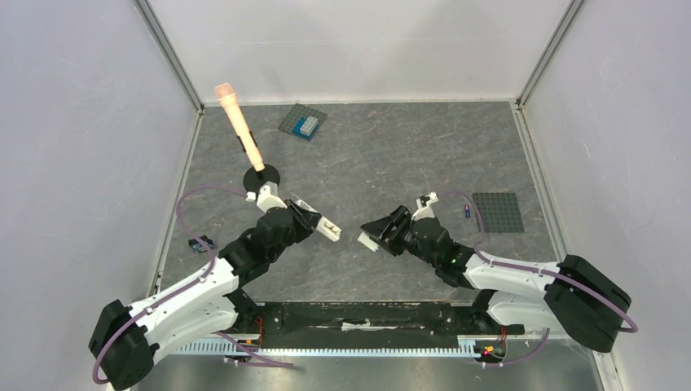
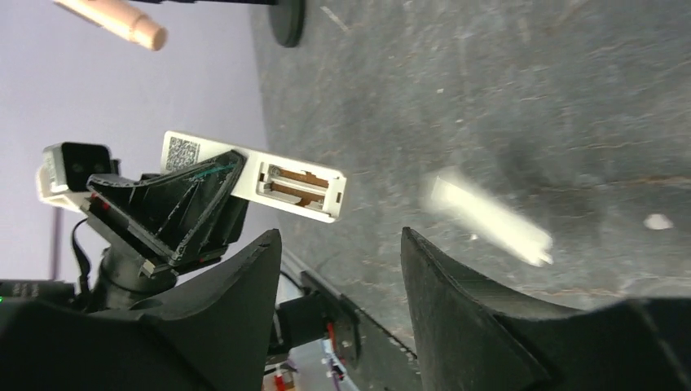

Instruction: Load the batteries into the remote control

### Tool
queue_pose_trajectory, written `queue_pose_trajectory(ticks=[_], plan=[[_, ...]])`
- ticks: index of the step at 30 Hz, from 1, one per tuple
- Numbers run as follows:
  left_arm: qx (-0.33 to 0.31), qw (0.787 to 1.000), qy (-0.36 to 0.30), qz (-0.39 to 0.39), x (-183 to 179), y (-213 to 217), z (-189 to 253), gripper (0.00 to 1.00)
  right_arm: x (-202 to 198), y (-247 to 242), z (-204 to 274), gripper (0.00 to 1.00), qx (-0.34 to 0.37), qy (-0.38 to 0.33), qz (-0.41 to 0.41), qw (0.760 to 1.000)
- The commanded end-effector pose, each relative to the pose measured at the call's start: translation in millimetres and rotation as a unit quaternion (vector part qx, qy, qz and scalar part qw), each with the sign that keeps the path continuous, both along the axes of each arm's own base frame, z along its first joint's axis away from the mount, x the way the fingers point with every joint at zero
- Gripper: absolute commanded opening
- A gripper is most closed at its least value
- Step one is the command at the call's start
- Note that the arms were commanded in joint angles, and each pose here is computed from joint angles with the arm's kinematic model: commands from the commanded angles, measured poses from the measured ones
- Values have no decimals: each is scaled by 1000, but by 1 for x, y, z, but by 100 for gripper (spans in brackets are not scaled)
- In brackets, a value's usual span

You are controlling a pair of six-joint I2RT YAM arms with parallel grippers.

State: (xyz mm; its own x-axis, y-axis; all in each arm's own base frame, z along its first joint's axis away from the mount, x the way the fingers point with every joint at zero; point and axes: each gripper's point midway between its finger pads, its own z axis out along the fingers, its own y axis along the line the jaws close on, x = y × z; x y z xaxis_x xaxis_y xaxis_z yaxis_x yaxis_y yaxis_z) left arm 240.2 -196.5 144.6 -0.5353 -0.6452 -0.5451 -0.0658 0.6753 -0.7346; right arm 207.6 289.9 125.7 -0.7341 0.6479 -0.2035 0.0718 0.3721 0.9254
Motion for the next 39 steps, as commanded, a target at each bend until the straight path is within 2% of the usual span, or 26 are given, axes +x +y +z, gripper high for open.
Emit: queue_pose_trajectory(ticks=[1,6,10,14,17,20,24,26,28,34,39], plan=[[108,991,21,82,7,44,-15,2,15,0,-3,61,-50,-17,-7,999],[107,993,5,43,6,33,-7,2,28,-24,-21,65,-177,-23,-24,984],[118,990,-45,-60,-1,8,12,2,38,-65,-31,65,-294,-25,-35,955],[128,967,-113,-191,-22,-17,35,2,41,-117,-41,66,-388,-1,-56,920],[115,927,-189,-302,-48,-39,59,2,39,-152,-54,67,-433,37,-87,896],[92,895,-243,-363,-68,-51,82,2,41,-161,-61,67,-450,55,-90,887],[71,857,-283,-424,-88,-63,104,2,48,-161,-64,66,-466,62,-90,878],[53,823,-313,-472,-103,-72,115,2,52,-160,-65,66,-471,65,-90,875],[42,805,-320,-498,-112,-76,118,2,55,-159,-67,66,-477,69,-90,872],[32,793,-315,-520,-119,-80,117,2,57,-160,-81,59,-474,97,-110,868],[37,806,-309,-504,-112,-79,114,2,61,-157,-88,55,-474,105,-112,867]])
